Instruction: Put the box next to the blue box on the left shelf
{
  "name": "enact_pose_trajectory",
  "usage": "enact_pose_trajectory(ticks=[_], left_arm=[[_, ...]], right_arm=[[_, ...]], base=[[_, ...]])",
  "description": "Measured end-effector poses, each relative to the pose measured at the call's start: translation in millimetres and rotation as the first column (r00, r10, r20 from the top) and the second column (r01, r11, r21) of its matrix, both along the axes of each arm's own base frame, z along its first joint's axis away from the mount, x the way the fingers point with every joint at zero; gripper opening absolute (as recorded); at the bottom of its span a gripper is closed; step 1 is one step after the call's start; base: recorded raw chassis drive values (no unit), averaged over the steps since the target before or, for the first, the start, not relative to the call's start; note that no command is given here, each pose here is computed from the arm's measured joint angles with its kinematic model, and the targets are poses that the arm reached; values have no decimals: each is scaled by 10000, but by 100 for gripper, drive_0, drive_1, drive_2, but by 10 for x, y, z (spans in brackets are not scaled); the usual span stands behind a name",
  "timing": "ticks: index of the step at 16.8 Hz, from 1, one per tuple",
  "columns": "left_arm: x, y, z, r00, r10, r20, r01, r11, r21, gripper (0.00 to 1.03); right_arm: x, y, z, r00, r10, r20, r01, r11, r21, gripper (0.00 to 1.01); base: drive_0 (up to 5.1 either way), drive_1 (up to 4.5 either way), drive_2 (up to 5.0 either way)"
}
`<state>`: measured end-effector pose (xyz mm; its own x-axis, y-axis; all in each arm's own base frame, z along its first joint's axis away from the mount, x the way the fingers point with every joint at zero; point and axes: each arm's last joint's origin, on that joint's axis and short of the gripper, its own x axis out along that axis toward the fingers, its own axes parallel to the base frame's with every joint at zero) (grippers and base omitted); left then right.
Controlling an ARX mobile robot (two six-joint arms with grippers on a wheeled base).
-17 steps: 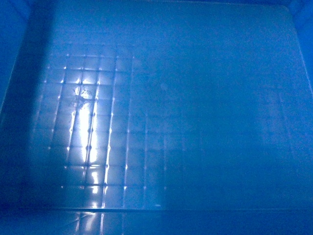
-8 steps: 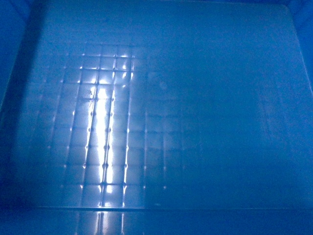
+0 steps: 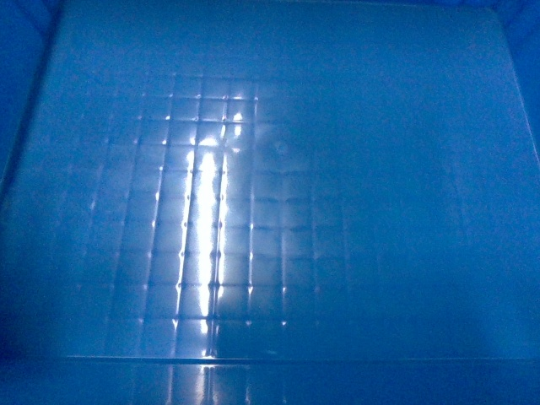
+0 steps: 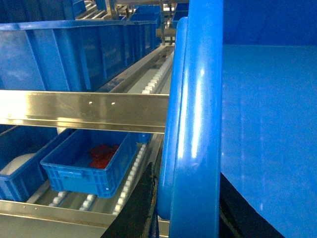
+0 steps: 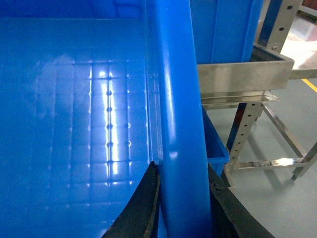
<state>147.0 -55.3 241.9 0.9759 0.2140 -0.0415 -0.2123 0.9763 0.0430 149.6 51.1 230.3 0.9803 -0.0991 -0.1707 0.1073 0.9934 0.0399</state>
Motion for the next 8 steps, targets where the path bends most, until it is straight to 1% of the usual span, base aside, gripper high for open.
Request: enact_pose_trajectory(ticks=[7, 8], left_arm=[[0, 0, -1, 10000, 4, -7, -4, 10000, 7, 20], [0, 0, 0, 10000, 4, -1, -4, 10000, 4, 20]], right_arm=[[-1, 0, 0, 10000, 0, 0, 0, 10000, 0, 17], [0, 0, 0, 10000, 3, 0, -3, 10000, 4, 17]], base=[[-488, 257, 257], [-373, 190, 190]])
